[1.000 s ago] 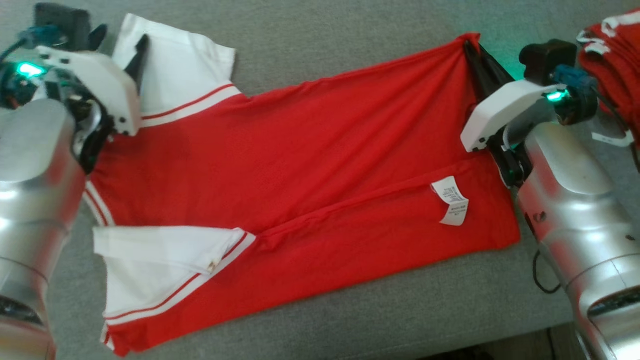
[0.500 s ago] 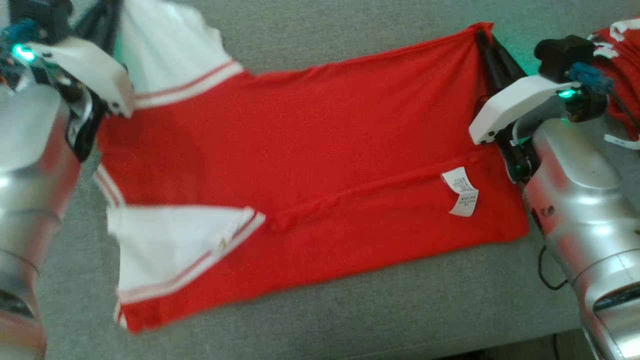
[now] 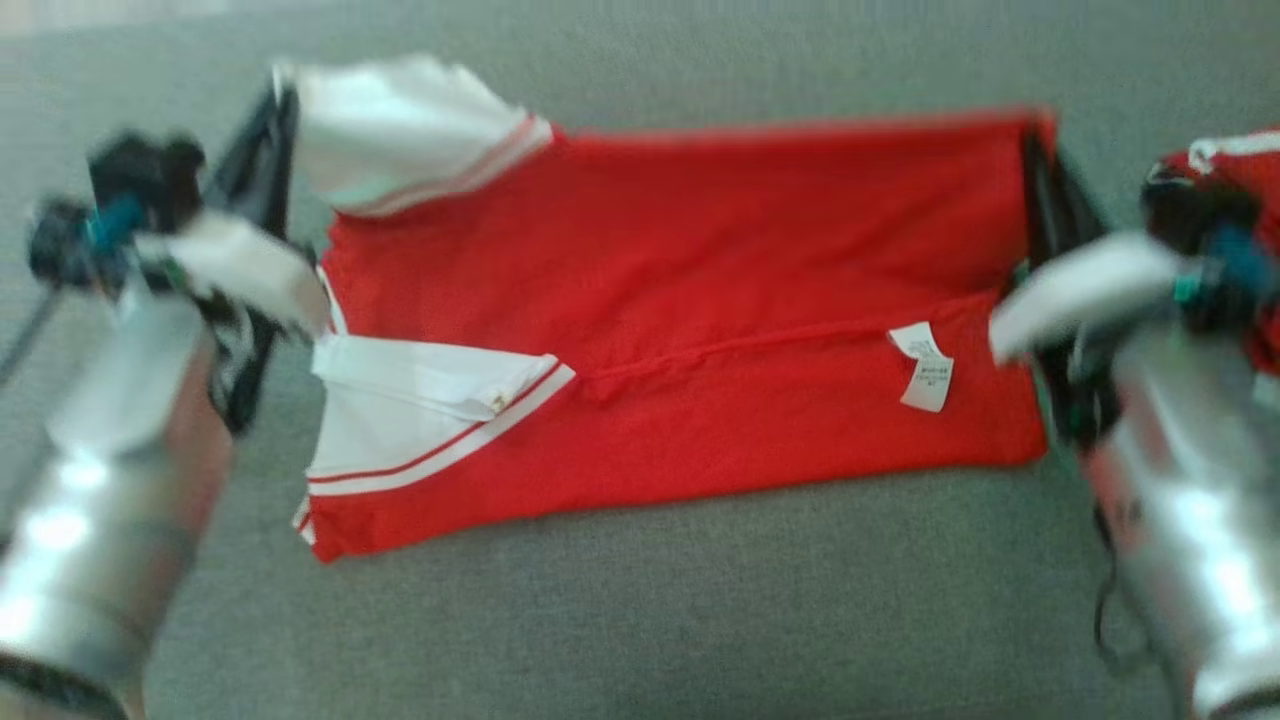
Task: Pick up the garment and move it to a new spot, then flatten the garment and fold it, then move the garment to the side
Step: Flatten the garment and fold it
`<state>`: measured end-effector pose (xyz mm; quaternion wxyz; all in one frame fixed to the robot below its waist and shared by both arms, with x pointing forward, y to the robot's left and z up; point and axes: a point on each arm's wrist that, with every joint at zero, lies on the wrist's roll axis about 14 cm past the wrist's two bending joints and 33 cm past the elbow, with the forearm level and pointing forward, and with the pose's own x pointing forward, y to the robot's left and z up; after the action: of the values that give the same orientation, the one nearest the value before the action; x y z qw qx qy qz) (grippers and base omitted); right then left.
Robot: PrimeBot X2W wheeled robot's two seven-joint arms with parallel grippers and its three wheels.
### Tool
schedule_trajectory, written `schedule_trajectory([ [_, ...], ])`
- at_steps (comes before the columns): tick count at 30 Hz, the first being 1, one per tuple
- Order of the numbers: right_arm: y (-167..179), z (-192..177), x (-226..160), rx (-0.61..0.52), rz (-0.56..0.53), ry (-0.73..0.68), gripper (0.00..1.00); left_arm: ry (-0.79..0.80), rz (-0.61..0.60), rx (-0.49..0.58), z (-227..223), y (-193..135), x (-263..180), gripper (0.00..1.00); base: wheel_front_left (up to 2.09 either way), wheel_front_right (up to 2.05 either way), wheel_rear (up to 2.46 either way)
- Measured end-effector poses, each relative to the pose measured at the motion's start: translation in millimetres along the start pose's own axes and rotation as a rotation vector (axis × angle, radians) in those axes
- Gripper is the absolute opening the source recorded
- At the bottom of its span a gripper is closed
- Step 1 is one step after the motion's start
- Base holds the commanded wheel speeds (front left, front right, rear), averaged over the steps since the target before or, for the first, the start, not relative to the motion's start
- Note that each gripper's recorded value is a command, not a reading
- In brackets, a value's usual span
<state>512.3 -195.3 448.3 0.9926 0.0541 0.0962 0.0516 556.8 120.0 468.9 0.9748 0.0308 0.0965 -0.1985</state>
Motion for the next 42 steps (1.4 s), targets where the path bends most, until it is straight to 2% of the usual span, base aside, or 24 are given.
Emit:
schedule_trajectory([
  [6,1,-43,-59,0.044,-0.024,0.071,0.0,-0.055,0.024,-0.098,-9,-24,-54,0.0,0.0,0.0,0.0],
  [10,0,-56,-87,0.071,-0.045,0.089,0.0,-0.032,0.039,-0.16,-37,-46,-98,0.0,0.0,0.0,0.0],
  [11,0,-58,-92,0.078,-0.049,0.091,0.11,-0.019,0.042,-0.179,-45,-52,-109,0.0,0.0,0.0,0.0],
  [12,2,-59,-96,0.082,-0.049,0.093,0.4,-0.009,0.051,-0.199,-53,-56,-118,0.0,0.0,0.0,0.0],
  [13,3,-60,-98,0.089,-0.05,0.092,0.86,0.002,0.059,-0.22,-60,-61,-127,0.0,0.0,0.0,0.0],
  [14,5,-60,-100,0.099,-0.05,0.088,1.0,0.012,0.066,-0.229,-66,-65,-135,0.0,0.0,0.0,0.0],
  [16,10,-56,-100,0.118,-0.049,0.074,1.0,0.022,0.09,-0.244,-75,-69,-147,1.0,0.0,0.0,0.0],
  [23,11,-16,-109,0.121,-0.069,-0.081,1.0,-0.103,0.244,-0.214,-48,-50,-172,1.0,0.0,0.0,0.0],
  [33,22,-49,-139,0.097,-0.079,-0.016,1.0,-0.098,0.304,-0.2,-64,-58,-208,1.0,0.0,0.0,0.0],
  [42,24,-79,-141,0.098,-0.088,0.081,1.0,-0.067,0.262,-0.203,-75,-68,-208,1.0,0.0,0.0,0.0],
])
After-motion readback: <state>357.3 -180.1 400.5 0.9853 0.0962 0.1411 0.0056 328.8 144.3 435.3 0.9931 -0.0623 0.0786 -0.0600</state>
